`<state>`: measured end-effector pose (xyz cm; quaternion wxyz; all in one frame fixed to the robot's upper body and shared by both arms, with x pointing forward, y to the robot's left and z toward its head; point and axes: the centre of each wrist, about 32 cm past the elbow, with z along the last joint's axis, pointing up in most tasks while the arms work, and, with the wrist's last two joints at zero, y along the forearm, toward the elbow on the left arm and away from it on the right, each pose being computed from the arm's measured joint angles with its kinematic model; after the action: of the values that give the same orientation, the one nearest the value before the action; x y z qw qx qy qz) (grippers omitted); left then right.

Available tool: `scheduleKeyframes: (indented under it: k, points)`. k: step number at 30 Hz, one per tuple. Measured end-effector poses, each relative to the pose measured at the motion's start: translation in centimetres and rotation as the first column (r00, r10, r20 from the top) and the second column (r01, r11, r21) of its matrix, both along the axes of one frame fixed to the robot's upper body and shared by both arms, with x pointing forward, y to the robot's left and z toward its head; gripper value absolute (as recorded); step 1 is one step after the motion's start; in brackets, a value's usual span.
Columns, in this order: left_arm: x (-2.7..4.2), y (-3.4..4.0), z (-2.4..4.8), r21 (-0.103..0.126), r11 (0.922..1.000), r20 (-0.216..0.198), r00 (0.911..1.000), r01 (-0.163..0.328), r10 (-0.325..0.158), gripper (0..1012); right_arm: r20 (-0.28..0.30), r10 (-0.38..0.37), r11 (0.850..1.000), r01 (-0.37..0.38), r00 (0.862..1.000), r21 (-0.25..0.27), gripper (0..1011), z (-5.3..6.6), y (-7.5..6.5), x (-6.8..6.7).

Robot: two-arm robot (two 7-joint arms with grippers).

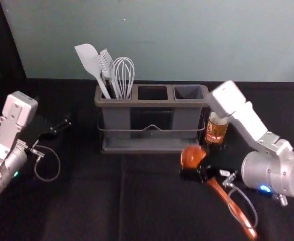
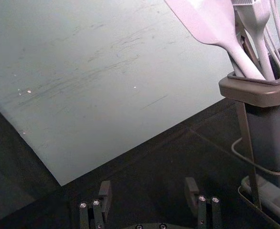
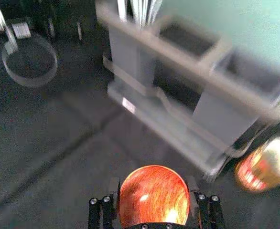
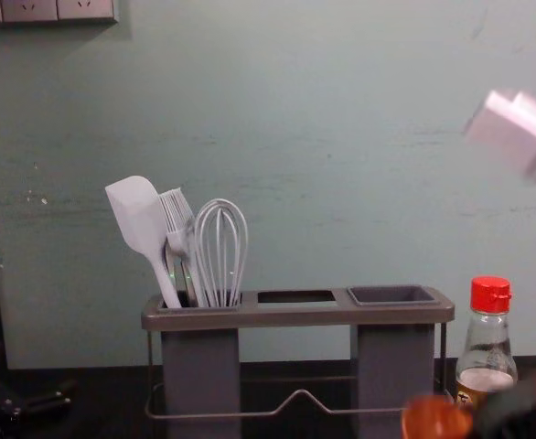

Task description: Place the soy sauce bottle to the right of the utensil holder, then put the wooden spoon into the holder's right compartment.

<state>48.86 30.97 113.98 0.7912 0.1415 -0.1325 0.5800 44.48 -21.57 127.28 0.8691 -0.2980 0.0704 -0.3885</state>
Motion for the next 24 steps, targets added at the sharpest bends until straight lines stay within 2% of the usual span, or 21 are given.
scheduleKeyframes:
  k: [1,2,3,5,6,7,9,10,12,13,14,15,16,17,19,20,22,23,24]
  points:
    - [0.0,0.0,0.0,0.0,1.0,0.0,1.0,0.0,0.0,1005,0.025,-0.001,1.0,0.0,1.0,0.014,840,0.1,0.0,-0.2]
    - [0.0,0.0,0.0,0.0,1.0,0.0,1.0,0.0,0.0,1005,0.08,-0.004,0.999,0.0,0.997,0.043,840,0.4,-0.1,-0.8]
    - [0.0,0.0,0.0,0.0,1.0,0.0,1.0,0.0,0.0,1005,0.08,-0.004,0.999,0.0,0.997,0.043,840,0.4,-0.1,-0.8]
    - [0.0,0.0,0.0,0.0,1.0,0.0,1.0,0.0,0.0,1005,0.172,-0.01,0.995,-0.007,0.985,0.098,840,0.7,-0.3,-1.7]
    - [0.0,0.0,0.0,0.0,1.0,0.0,1.0,0.0,0.0,1005,0.172,-0.01,0.995,-0.007,0.985,0.098,840,0.7,-0.3,-1.7]
    - [0.0,0.0,0.0,0.0,1.0,0.0,1.0,0.0,0.0,1005,0.219,-0.018,0.992,-0.01,0.976,0.125,840,0.8,-0.5,-2.2]
    - [0.0,0.0,0.0,0.0,1.0,0.0,1.0,0.0,0.0,1005,0.264,-0.027,0.988,-0.014,0.964,0.152,840,0.9,-0.6,-2.6]
    - [0.0,0.0,0.0,0.0,1.0,0.0,1.0,0.0,0.0,1005,0.306,-0.038,0.983,-0.019,0.951,0.18,840,0.8,-0.8,-3.0]
    - [0.0,0.0,0.0,0.0,1.0,0.0,1.0,0.0,0.0,1005,0.34,-0.051,0.978,-0.021,0.939,0.206,840,0.7,-1.1,-3.4]
    - [0.0,0.0,0.0,0.0,1.0,0.0,1.0,0.0,0.0,1005,0.375,-0.062,0.972,-0.029,0.925,0.234,840,0.5,-1.3,-3.6]
    - [0.0,0.0,0.0,0.0,1.0,0.0,1.0,0.0,0.0,1005,0.391,-0.07,0.968,-0.032,0.918,0.247,840,0.3,-1.4,-3.7]
    - [0.0,0.0,0.0,0.0,1.0,0.0,1.0,0.0,0.0,1005,0.425,-0.082,0.962,-0.039,0.902,0.269,840,0.1,-1.6,-3.9]
    - [0.0,0.0,0.0,0.0,1.0,0.0,1.0,0.0,0.0,1005,0.425,-0.082,0.962,-0.039,0.902,0.269,840,0.1,-1.6,-3.9]
    - [0.0,0.0,0.0,0.0,1.0,0.0,1.0,0.0,0.0,1005,0.46,-0.096,0.957,-0.045,0.883,0.286,840,-0.3,-1.8,-4.0]
    - [0.0,0.0,0.0,0.0,1.0,0.0,1.0,0.0,0.0,1005,0.492,-0.11,0.952,-0.051,0.864,0.302,840,-0.7,-1.9,-4.1]
    - [0.0,0.0,0.0,0.0,1.0,0.0,1.0,0.0,0.0,1005,0.517,-0.123,0.947,-0.056,0.847,0.316,840,-1.1,-2.0,-4.1]
    - [0.0,0.0,0.0,0.0,1.0,0.0,1.0,0.0,0.0,1005,0.539,-0.136,0.942,-0.06,0.831,0.331,840,-1.4,-2.1,-4.1]
    - [0.0,0.0,0.0,0.0,1.0,0.0,1.0,0.0,0.0,1005,0.561,-0.151,0.936,-0.065,0.814,0.347,840,-1.8,-2.2,-4.0]
    - [0.0,0.0,0.0,0.0,1.0,0.0,1.0,0.0,0.0,1005,0.569,-0.158,0.933,-0.066,0.807,0.353,840,-1.9,-2.2,-3.9]
